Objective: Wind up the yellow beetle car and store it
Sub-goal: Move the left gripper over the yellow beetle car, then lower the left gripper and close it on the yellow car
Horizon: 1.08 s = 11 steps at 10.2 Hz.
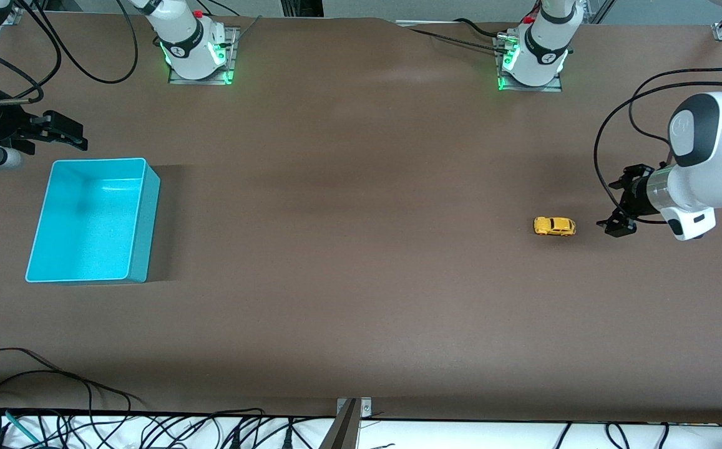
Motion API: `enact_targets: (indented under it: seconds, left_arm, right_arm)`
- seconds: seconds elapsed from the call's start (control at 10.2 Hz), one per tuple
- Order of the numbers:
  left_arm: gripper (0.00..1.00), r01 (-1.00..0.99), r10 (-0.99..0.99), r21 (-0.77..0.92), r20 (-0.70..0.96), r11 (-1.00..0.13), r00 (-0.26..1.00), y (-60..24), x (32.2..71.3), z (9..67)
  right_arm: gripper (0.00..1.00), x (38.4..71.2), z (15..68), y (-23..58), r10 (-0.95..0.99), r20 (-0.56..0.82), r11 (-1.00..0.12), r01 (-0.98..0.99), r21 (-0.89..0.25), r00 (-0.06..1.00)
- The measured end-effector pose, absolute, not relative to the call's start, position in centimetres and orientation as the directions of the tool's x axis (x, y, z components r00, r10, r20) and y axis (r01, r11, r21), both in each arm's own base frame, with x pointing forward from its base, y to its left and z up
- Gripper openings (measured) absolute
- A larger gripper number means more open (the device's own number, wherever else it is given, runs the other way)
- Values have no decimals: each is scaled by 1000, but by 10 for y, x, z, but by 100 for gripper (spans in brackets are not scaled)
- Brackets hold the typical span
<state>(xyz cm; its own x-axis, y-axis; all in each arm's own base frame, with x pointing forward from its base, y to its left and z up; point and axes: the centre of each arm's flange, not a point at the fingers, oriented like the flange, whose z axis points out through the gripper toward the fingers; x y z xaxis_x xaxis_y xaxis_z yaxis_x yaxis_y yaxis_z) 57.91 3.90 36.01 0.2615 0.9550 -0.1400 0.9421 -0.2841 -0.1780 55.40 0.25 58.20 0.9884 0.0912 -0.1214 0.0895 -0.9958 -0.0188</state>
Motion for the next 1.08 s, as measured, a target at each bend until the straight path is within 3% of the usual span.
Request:
enact_targets:
  seconds: [0.49,1.08]
  left_arm:
    - [100,992,995,-109,-81,-70,62,34,564,278]
    - [94,987,996,-151,-80,-52,40,2,558,214]
  right_arm:
    - [100,558,577,3,91,-122,-996,89,-19,988]
    - [100,560,575,5,96,-118,-995,95,-19,988]
